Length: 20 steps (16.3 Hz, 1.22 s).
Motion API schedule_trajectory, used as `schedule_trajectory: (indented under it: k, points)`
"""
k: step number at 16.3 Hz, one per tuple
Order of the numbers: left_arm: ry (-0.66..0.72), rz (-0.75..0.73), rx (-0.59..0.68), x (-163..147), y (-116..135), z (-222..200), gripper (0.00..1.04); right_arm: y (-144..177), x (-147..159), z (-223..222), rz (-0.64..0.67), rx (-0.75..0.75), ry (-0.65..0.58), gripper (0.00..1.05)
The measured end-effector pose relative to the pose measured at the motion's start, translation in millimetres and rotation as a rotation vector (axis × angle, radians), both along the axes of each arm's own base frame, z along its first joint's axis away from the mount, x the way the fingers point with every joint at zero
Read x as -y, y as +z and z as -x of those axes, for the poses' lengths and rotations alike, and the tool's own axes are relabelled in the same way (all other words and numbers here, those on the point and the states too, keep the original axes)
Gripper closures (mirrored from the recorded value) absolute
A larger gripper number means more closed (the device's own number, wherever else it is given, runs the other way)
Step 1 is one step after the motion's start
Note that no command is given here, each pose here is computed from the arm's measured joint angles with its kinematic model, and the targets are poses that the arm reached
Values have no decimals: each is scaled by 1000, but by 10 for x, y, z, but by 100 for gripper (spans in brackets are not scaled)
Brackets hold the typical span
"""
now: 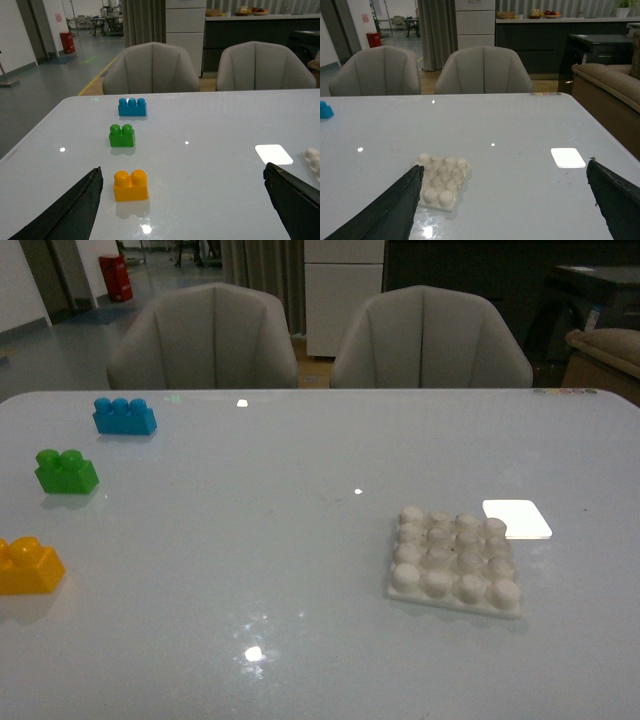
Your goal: Insert yellow block into base center
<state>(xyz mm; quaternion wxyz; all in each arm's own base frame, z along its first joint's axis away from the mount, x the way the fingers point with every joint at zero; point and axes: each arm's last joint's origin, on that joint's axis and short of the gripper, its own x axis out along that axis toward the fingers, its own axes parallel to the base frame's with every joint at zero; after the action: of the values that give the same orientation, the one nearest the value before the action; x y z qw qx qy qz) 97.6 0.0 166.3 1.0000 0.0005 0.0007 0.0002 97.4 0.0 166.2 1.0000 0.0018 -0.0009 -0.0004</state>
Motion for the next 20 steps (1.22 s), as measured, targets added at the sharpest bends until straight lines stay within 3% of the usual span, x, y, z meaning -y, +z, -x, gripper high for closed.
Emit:
schedule_trajectory:
  k: [20]
  points:
    - [0,0,0,0,0,0,7,0,0,0,0,0,0,6]
